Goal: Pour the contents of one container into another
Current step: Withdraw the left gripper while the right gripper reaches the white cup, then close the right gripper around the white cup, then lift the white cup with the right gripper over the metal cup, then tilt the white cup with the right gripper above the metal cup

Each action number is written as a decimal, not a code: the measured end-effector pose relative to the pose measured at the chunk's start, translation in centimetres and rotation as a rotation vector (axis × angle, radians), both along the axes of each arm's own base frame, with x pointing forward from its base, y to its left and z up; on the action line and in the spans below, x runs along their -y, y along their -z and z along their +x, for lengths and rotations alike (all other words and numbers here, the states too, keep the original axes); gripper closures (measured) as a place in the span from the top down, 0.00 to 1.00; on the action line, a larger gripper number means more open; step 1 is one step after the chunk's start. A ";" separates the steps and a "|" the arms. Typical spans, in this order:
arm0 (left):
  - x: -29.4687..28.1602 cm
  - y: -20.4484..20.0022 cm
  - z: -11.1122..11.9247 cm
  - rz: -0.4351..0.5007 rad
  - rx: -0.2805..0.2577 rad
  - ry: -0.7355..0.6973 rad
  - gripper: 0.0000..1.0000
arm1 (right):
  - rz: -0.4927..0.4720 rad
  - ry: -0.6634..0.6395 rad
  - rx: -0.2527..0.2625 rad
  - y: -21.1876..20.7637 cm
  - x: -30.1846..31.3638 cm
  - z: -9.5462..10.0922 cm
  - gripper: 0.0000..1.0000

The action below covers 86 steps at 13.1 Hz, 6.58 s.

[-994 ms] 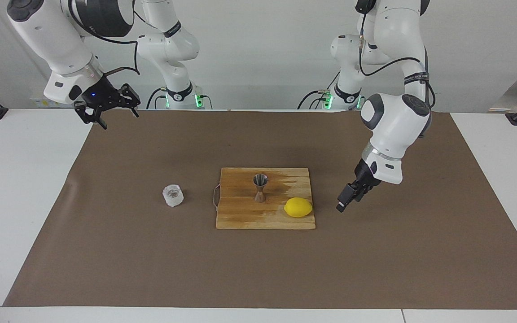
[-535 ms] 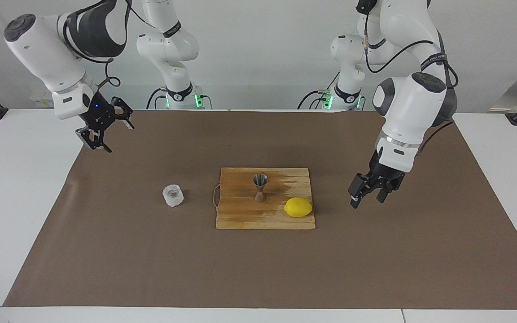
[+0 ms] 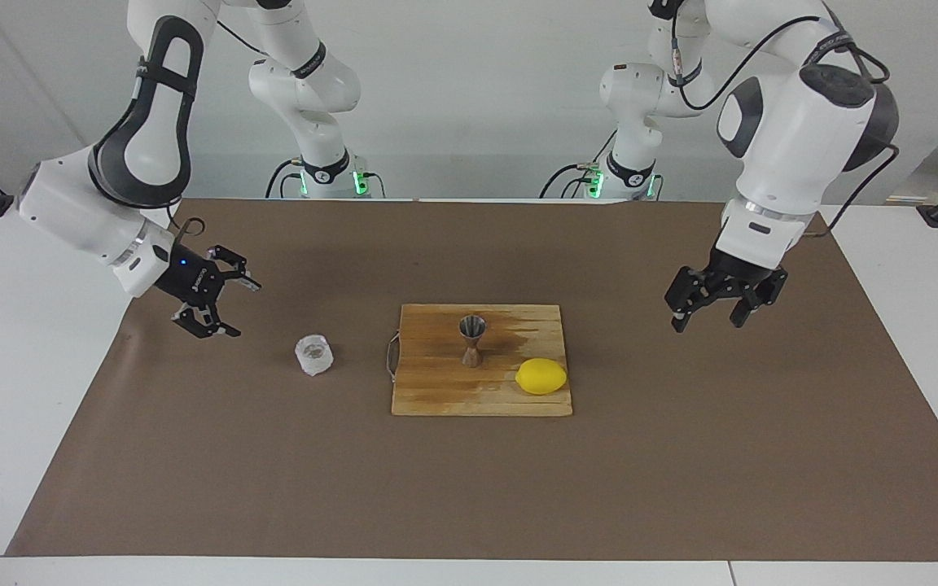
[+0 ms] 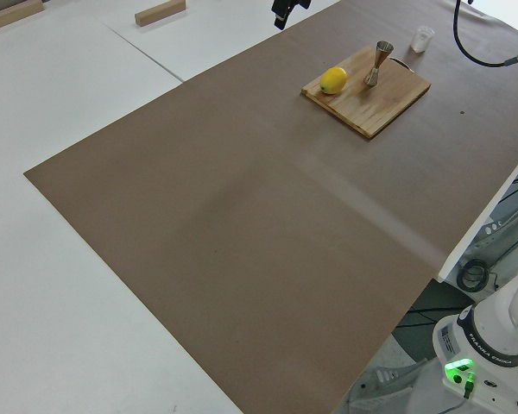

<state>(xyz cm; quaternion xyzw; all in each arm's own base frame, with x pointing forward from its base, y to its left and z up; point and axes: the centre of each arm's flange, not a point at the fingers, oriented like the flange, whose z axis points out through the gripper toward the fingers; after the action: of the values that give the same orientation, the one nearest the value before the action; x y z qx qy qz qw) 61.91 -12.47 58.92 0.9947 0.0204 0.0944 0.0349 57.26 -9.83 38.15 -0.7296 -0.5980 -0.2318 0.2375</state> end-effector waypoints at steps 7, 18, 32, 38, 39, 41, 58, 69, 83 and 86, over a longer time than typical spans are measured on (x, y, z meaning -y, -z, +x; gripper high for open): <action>-3.7 -3.7 -6.7 0.036 -0.160 0.051 1.00 | 0.215 0.001 0.074 8.4 -2.4 1.0 1.00; -7.4 -2.6 -7.6 0.050 -0.234 0.148 1.00 | 0.202 -0.112 0.121 13.0 -5.3 1.2 1.00; -6.8 -2.3 -8.0 0.053 -0.242 0.159 1.00 | 0.092 -0.014 0.055 8.7 -11.8 3.2 0.49; -6.8 -2.3 -8.0 0.053 -0.242 0.158 1.00 | -0.025 0.061 -0.038 -1.4 -22.4 3.5 0.49; -6.8 -2.3 -8.0 0.053 -0.242 0.158 1.00 | -0.063 0.063 -0.051 -2.1 -24.1 3.5 0.49; -6.8 -2.3 -8.0 0.053 -0.242 0.158 1.00 | -0.129 0.060 -0.060 -3.6 -27.7 3.2 0.49; -6.8 -2.3 -8.0 0.053 -0.242 0.158 1.00 | -0.606 0.026 0.171 -5.5 -40.6 -0.9 0.49; -6.8 -2.3 -8.0 0.053 -0.242 0.158 1.00 | -0.671 0.018 0.227 -5.8 -42.5 -1.8 0.49; -6.8 -2.3 -8.0 0.053 -0.242 0.159 1.00 | -0.552 0.049 0.205 -5.1 -41.2 -0.4 0.49; -6.8 -2.3 -8.0 0.053 -0.242 0.159 1.00 | -0.486 0.018 0.188 -4.8 -40.2 0.1 0.49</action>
<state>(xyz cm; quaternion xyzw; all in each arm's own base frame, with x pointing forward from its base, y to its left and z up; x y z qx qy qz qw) 53.93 -5.68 61.26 0.9979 -0.0567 -0.0286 0.0132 57.38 30.38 42.93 -0.7458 -0.6490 -0.1503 -0.0032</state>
